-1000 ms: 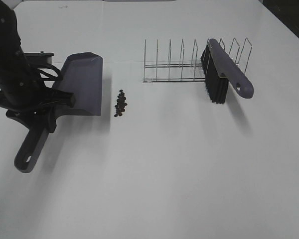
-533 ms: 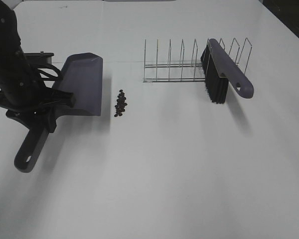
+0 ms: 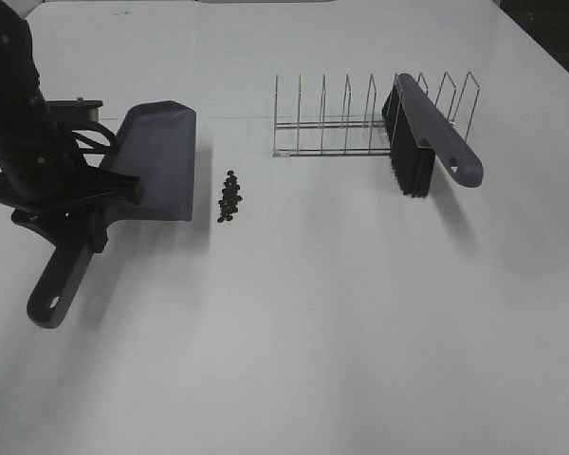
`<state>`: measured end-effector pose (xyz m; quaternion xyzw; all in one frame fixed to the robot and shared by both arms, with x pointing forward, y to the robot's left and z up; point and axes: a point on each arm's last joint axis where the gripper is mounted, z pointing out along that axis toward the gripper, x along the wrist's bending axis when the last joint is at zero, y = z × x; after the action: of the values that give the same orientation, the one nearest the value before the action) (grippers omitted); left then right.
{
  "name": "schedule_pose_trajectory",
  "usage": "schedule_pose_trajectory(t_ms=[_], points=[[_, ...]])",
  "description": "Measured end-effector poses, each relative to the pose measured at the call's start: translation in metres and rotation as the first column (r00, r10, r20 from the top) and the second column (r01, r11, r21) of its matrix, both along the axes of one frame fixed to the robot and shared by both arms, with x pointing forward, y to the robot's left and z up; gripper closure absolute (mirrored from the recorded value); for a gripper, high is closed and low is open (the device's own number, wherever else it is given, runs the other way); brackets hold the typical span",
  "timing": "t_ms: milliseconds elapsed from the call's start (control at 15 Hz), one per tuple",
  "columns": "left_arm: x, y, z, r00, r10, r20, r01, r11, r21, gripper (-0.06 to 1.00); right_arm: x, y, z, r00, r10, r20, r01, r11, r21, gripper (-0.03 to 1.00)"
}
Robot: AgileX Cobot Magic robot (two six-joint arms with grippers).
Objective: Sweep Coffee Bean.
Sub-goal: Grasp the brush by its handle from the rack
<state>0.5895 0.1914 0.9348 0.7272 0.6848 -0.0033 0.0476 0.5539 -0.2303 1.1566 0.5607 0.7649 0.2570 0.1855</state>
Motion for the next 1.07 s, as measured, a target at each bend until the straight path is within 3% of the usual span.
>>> schedule_pose_trajectory(t_ms=[133,400,733,1067], points=[[0.000,0.000,0.000,1.000,-0.001,0.000,0.001,1.000,0.001,0.60,0.058,0.014,-0.021,0.991,-0.061,-0.119,0.058,0.998,-0.029,0.36],[0.001,0.000,0.000,1.000,0.000,0.008,0.000,1.000,-0.001,0.60,0.118,0.025,-0.059,0.974,-0.132,-0.184,0.128,0.991,-0.034,0.36],[0.001,0.000,0.000,1.000,0.000,0.012,0.000,1.000,-0.002,0.60,0.167,0.029,-0.114,0.961,-0.178,-0.210,0.159,0.982,-0.107,0.38],[0.002,0.000,0.000,1.000,-0.001,0.025,0.001,1.000,-0.005,0.60,0.189,0.028,-0.175,0.941,-0.208,-0.268,0.157,0.968,-0.198,0.38]])
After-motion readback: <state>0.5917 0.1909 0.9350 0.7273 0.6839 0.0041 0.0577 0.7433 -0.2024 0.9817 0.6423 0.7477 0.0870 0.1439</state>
